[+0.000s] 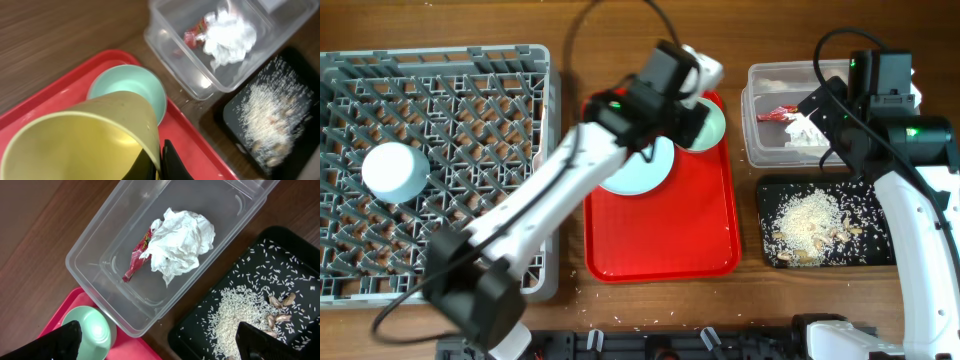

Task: Sort waste into correct bins and load items into the dishwasher rack
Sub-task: 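Grasp the yellow cup and carry it over the rack, then lower the yellow cup into the rack and release it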

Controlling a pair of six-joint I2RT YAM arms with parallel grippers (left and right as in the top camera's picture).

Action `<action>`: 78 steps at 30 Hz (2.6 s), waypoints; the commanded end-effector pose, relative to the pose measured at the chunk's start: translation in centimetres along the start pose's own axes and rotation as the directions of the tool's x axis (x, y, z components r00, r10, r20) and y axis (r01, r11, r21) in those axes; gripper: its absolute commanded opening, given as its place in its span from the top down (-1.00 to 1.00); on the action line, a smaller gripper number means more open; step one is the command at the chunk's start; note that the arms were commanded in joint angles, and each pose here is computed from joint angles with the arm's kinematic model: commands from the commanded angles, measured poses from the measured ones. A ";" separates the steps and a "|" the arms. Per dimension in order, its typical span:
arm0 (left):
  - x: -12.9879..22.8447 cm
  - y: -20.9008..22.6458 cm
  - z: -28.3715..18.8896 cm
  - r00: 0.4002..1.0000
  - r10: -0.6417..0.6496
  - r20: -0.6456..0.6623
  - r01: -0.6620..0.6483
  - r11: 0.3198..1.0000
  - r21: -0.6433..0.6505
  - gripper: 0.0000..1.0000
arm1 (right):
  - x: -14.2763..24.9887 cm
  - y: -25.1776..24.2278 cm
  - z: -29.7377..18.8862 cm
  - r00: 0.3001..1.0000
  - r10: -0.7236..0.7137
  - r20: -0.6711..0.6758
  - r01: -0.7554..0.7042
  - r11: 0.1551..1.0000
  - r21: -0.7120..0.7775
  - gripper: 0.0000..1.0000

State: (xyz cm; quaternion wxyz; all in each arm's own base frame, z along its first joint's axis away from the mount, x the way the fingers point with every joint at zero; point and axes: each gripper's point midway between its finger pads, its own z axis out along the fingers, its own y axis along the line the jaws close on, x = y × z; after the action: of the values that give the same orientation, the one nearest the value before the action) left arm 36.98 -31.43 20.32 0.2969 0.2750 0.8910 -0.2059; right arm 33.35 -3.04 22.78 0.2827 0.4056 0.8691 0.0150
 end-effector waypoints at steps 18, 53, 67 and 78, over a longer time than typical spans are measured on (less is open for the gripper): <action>12.2 33.7 -19.0 0.231 -0.963 0.141 0.874 0.269 0.404 0.91 | -0.7 0.0 -0.6 0.999 0.012 0.031 -0.012 1.000 -0.001 -1.00; 17.3 29.4 -18.2 0.243 -0.970 0.014 0.785 0.205 0.585 0.92 | -0.7 0.0 -0.6 0.999 0.013 0.031 -0.013 1.000 -0.001 -1.00; 23.9 31.2 -15.5 0.161 -0.985 0.059 0.973 0.168 0.159 0.92 | -0.7 0.0 -0.6 0.999 0.013 0.031 -0.013 1.000 -0.002 -0.99; 27.2 33.5 -17.0 0.090 -0.976 0.198 0.993 0.074 -0.088 0.92 | -0.7 0.0 -0.6 0.999 0.013 0.031 -0.013 1.000 -0.002 -0.99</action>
State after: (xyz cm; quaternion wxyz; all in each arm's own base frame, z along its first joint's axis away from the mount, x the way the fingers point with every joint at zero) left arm 34.53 10.51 13.26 0.1854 -0.3901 0.8192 -0.3772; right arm 33.37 -3.04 22.78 0.2827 0.4054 0.8692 0.0149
